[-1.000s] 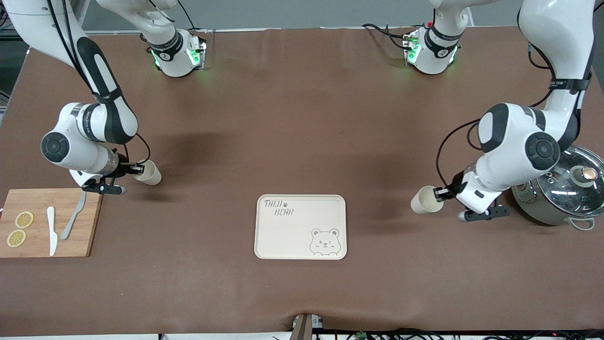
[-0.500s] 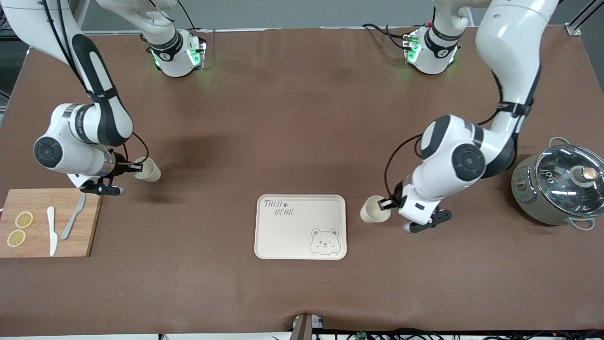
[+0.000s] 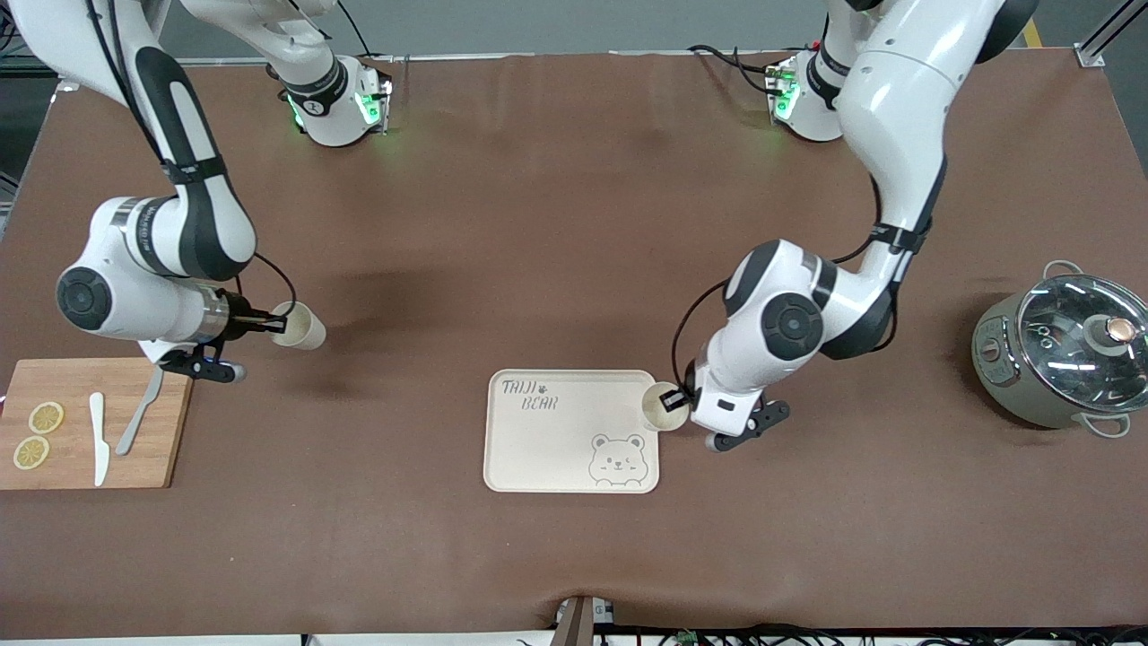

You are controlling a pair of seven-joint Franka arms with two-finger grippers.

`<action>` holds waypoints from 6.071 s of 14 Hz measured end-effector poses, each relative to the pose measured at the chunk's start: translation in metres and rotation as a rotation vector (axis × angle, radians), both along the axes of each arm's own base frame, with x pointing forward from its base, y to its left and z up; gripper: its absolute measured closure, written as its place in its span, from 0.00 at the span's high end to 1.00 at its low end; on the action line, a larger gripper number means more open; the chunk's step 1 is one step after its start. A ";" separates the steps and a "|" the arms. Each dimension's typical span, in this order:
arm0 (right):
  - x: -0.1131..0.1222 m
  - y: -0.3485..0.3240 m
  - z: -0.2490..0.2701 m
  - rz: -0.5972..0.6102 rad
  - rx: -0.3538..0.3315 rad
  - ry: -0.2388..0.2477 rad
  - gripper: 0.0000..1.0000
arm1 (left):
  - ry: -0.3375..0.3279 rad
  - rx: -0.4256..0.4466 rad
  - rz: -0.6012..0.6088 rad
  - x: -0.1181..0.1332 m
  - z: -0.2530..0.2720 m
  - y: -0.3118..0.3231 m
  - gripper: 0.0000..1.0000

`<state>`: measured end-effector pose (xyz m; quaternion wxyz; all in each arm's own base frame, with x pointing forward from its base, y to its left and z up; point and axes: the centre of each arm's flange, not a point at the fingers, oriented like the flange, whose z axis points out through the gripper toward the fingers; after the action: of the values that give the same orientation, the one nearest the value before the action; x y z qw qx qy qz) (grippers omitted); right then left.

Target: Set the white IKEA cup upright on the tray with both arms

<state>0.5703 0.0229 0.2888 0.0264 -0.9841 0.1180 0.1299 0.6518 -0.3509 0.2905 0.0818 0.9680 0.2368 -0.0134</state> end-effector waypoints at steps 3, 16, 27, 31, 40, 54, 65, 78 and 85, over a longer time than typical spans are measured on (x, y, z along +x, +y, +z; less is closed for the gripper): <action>0.006 0.051 0.013 -0.063 -0.030 -0.021 0.04 | 0.005 0.019 -0.008 -0.006 -0.018 -0.020 0.03; 0.040 0.231 0.062 -0.366 0.068 -0.074 0.04 | -0.054 0.046 0.034 0.012 0.044 -0.002 0.87; 0.065 0.336 -0.009 -0.499 0.018 -0.054 0.04 | -0.098 0.122 -0.050 0.023 0.247 0.228 1.00; 0.068 0.342 -0.040 -0.512 0.026 -0.090 0.04 | -0.071 0.138 -0.043 0.014 0.270 0.291 1.00; 0.065 0.351 -0.061 -0.502 0.016 -0.093 0.49 | -0.024 0.159 -0.204 -0.030 0.325 0.373 1.00; 0.079 0.248 0.172 -0.479 -0.150 -0.028 1.00 | 0.000 0.176 -0.300 -0.093 0.325 0.348 1.00; 0.064 0.085 0.276 -0.091 -0.106 -0.087 1.00 | -0.040 0.183 -0.357 -0.094 0.334 0.331 1.00; 0.017 -0.008 0.365 0.037 0.001 -0.190 1.00 | -0.051 0.184 -0.360 -0.095 0.339 0.328 1.00; -0.048 -0.060 0.361 0.157 -0.001 -0.261 1.00 | -0.064 0.186 -0.363 -0.094 0.345 0.326 1.00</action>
<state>0.5226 -0.0375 0.6500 0.0308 -0.9989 0.0361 0.0026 0.5577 -0.0249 0.6360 -0.0040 0.9981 0.0558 0.0249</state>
